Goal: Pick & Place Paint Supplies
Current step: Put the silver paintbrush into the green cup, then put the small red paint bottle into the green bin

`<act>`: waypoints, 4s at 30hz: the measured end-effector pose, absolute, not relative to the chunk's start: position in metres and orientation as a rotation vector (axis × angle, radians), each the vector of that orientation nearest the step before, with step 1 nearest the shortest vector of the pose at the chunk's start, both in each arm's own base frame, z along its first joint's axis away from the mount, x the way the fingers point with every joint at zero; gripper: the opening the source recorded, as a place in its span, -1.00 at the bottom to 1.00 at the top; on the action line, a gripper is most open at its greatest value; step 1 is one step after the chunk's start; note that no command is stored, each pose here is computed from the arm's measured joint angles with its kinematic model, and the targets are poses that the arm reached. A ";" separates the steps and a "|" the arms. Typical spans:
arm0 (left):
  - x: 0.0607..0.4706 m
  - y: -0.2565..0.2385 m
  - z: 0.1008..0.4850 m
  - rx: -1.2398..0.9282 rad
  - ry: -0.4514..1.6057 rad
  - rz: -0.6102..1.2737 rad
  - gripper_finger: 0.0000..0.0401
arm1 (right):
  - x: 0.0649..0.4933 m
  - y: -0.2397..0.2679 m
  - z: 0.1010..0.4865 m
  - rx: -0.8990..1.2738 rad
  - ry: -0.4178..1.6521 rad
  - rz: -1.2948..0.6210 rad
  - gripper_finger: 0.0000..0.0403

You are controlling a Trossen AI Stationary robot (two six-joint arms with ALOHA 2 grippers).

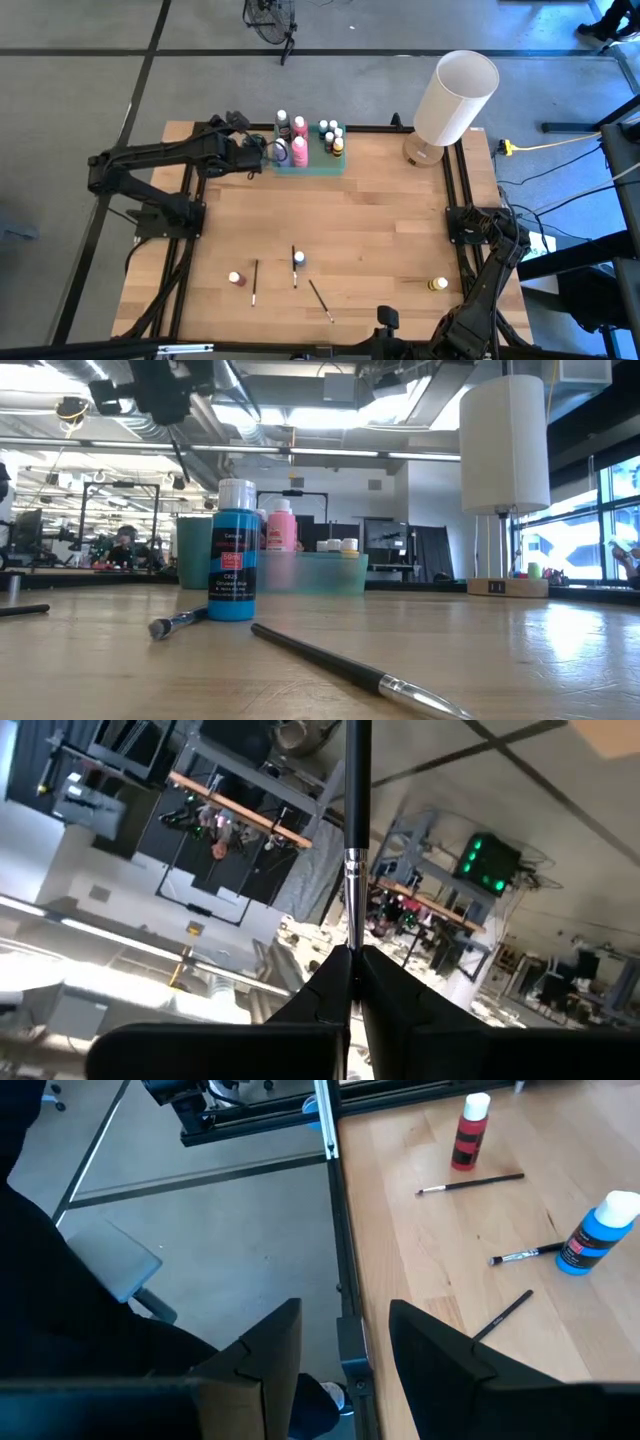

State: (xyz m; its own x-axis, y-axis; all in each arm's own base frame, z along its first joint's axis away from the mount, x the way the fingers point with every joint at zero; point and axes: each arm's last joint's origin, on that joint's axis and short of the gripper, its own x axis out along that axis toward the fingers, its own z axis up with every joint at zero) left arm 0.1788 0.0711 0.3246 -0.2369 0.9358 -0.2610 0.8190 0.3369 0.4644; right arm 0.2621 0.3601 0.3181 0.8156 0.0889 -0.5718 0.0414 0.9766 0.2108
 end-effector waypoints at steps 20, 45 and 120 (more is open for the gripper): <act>0.232 0.088 0.268 1.511 2.184 0.062 -0.96 | 0.268 0.357 0.275 0.175 0.631 -0.008 -0.22; 0.237 0.095 0.256 1.375 2.165 0.059 -0.82 | 0.268 0.357 0.260 0.169 0.628 -0.007 -0.22; 0.146 -0.087 0.319 -0.090 1.362 0.155 -0.24 | 0.268 0.352 0.257 -0.011 0.659 0.019 -0.22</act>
